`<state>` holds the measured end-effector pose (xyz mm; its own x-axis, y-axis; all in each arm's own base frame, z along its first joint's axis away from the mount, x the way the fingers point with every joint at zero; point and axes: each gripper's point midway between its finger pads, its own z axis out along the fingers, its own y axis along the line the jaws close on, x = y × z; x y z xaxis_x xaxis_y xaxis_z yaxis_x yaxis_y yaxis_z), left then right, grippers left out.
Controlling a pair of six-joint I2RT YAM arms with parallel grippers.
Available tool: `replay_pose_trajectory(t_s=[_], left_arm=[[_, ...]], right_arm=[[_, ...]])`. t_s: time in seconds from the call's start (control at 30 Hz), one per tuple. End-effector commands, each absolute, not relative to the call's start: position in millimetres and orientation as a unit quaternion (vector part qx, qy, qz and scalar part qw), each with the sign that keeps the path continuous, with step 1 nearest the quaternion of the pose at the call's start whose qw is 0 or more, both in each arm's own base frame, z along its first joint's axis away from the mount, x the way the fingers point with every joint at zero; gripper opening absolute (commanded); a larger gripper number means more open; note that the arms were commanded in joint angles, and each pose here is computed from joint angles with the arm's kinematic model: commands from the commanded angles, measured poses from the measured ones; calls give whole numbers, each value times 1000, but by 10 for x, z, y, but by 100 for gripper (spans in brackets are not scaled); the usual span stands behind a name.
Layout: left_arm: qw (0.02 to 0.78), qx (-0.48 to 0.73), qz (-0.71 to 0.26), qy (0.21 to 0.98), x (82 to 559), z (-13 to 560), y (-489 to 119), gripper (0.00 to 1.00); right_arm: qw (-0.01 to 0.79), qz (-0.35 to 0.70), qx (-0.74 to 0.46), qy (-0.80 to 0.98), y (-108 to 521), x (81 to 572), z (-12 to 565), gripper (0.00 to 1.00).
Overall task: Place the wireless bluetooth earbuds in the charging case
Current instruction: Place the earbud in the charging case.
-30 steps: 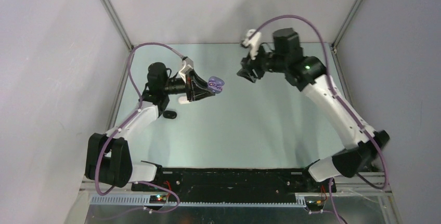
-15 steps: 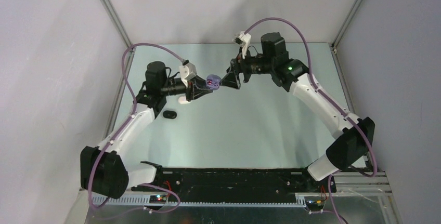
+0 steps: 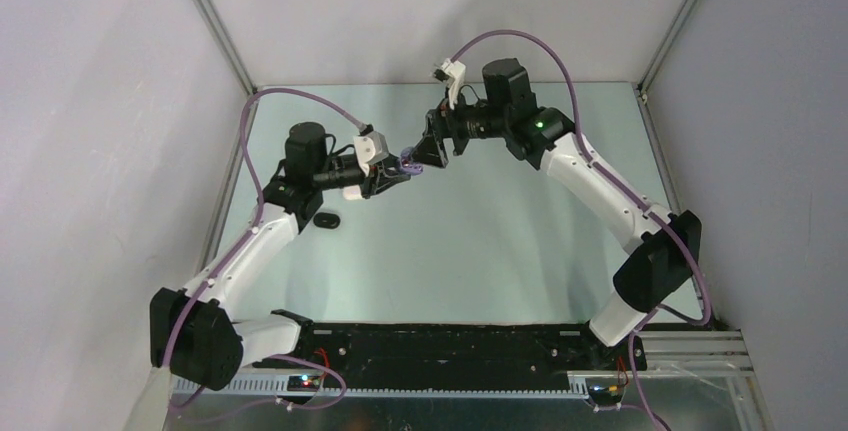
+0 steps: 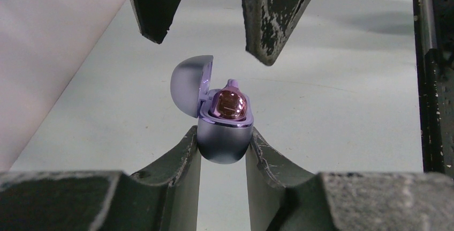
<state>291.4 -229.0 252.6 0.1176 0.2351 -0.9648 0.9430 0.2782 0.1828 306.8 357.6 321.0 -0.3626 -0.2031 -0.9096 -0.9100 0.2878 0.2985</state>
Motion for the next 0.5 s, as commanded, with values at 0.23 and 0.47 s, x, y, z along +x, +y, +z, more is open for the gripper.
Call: replay_pose_trajectory(t_s=[0.23, 0.47], left_arm=[[585, 518, -299, 547, 2908, 2810, -2296, 0], [585, 519, -299, 547, 2894, 2802, -2294, 0]], right_arm=[[405, 427, -397, 705, 3676, 3150, 3233, 82], [398, 413, -388, 722, 3671, 3206, 3106, 78]])
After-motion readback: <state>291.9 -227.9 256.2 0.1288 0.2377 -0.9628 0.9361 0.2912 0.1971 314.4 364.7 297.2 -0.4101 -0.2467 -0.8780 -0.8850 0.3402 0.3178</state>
